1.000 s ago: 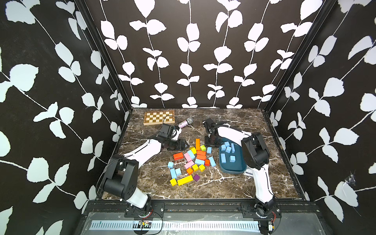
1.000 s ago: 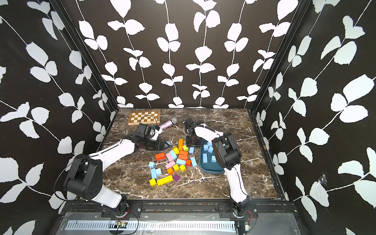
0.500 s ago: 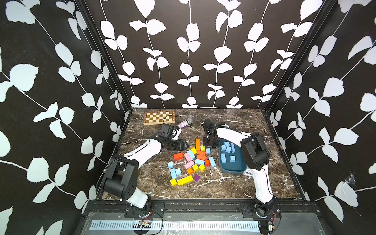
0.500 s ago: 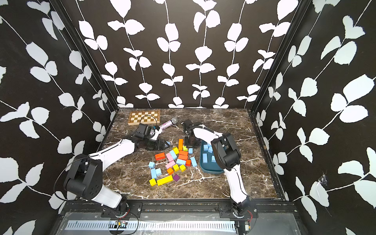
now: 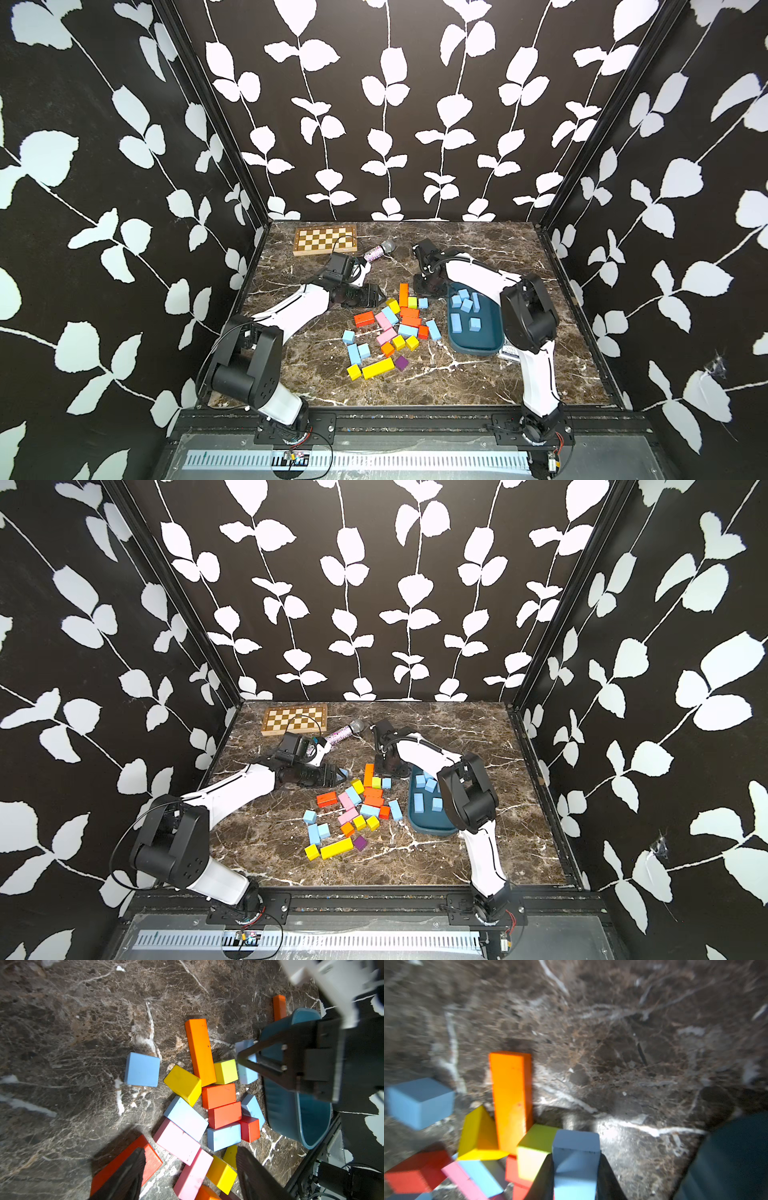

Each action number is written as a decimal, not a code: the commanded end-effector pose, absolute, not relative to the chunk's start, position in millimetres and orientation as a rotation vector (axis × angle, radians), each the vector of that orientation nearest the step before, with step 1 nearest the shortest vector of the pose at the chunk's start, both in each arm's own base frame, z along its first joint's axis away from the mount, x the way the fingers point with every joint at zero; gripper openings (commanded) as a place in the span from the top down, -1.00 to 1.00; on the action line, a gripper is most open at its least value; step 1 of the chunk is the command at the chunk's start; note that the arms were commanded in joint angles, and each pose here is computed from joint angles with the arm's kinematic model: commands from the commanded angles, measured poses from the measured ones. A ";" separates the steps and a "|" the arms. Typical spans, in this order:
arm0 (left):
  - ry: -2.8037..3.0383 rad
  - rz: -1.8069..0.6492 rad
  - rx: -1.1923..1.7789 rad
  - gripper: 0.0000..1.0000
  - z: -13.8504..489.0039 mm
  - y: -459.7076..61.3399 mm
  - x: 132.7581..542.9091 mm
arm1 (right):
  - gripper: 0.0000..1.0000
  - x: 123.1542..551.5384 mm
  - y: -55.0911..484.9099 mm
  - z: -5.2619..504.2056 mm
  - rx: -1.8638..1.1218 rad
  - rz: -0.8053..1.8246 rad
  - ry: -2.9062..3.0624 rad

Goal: Pick out the blue building blocks
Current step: Pick up the building block from the center of the board, then place the building block in the storage box, then adjust the building block at the center of the board, then pick up the building block from the center of the board.

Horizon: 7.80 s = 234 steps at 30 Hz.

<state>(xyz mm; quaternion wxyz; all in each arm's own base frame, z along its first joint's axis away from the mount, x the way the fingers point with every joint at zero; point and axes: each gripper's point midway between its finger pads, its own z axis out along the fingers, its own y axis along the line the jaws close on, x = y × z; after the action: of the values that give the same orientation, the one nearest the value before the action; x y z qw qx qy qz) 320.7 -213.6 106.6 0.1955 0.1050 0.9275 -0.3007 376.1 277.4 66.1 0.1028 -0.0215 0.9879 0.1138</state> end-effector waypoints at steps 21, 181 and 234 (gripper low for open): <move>2.575 -0.888 0.507 -0.40 108.8 -246.6 299.6 | 0.85 352.6 228.7 184.6 -0.260 0.379 2.705; 2.619 -0.051 1.346 -0.36 49.1 -172.2 312.3 | 0.08 318.9 241.5 164.6 -0.207 0.441 2.545; 2.689 -0.070 1.116 0.15 42.5 -218.9 389.9 | 0.08 309.3 224.4 167.8 -0.225 0.369 2.547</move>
<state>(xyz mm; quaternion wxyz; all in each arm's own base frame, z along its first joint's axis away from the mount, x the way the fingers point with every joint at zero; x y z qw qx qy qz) 387.8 -219.5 37.7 0.1142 0.3866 0.9146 -0.0312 313.6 229.1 161.9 0.2672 -0.0802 0.9494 0.1446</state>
